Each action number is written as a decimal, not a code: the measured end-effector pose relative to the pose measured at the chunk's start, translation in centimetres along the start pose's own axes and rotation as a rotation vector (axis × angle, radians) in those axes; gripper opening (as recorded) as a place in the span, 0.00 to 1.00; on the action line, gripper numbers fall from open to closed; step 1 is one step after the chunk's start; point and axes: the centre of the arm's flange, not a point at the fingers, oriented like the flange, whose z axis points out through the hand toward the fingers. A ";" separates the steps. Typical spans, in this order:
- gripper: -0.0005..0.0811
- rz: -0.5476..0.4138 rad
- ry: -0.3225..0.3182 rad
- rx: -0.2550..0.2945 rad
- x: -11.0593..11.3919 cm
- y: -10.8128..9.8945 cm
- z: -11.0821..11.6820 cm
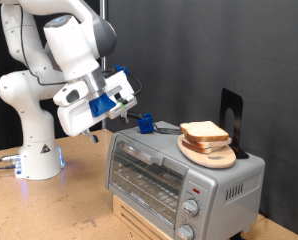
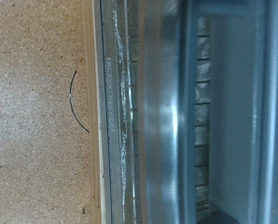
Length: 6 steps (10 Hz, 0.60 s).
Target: Make a piece of toast with the oven
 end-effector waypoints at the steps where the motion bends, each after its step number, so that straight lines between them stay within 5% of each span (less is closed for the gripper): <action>1: 1.00 -0.001 0.012 -0.005 -0.2 0.2 0.7; 6: 1.00 0.010 0.023 -0.025 -0.8 0.9 3.5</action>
